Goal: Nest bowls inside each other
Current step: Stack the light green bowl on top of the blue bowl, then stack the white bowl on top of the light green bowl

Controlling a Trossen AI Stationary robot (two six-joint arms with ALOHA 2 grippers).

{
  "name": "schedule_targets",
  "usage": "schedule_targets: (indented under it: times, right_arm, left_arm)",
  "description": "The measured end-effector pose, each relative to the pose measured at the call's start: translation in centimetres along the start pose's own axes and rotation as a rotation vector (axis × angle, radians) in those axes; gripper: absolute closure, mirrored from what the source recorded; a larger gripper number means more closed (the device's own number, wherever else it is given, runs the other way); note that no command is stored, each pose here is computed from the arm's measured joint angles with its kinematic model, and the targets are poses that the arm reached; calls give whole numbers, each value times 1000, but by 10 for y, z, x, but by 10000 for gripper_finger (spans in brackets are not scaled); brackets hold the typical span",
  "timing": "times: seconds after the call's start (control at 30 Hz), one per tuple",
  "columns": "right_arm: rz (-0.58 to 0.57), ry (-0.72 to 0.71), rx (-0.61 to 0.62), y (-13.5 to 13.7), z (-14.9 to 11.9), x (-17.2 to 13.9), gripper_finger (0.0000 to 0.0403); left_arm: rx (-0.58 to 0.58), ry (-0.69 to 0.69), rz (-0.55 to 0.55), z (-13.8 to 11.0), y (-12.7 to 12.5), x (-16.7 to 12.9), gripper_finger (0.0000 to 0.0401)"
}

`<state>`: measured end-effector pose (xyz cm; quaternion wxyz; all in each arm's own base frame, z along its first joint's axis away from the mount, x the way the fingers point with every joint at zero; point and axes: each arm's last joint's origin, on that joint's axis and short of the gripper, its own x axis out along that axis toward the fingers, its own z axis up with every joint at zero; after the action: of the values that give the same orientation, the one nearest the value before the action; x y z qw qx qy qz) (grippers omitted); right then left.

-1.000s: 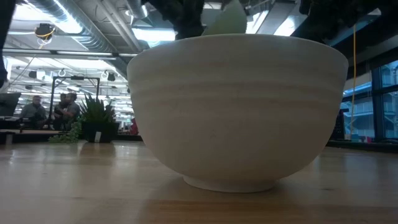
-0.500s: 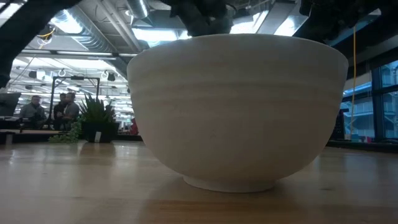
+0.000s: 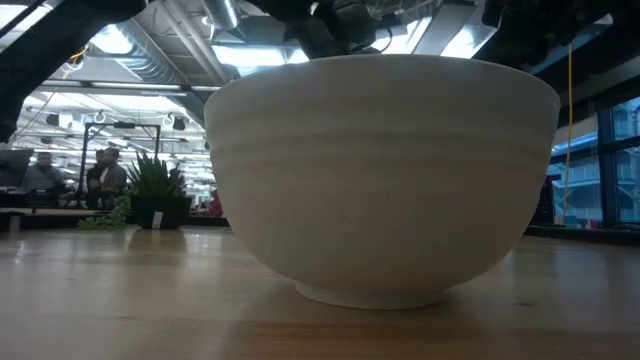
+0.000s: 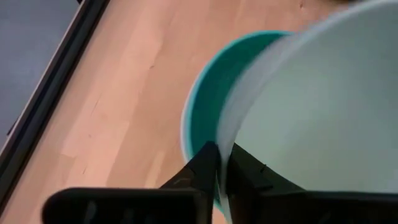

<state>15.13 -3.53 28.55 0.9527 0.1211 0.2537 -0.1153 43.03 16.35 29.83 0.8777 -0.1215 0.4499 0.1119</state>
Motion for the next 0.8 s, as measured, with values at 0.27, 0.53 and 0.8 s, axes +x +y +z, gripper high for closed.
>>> schedule_targets:
  times: [0.27,0.53,0.8]
  right_arm:
    - [-1,2,1,0,0,0,157]
    - [-1,3,1,0,0,0,157]
    - [-7,36,6,-1,-4,0,157]
  left_arm:
    - [52,-9,-5,1,-1,-4,338]
    - [96,-75,-74,7,-4,-9,255]
    - [173,-255,-46,22,-1,-41,226]
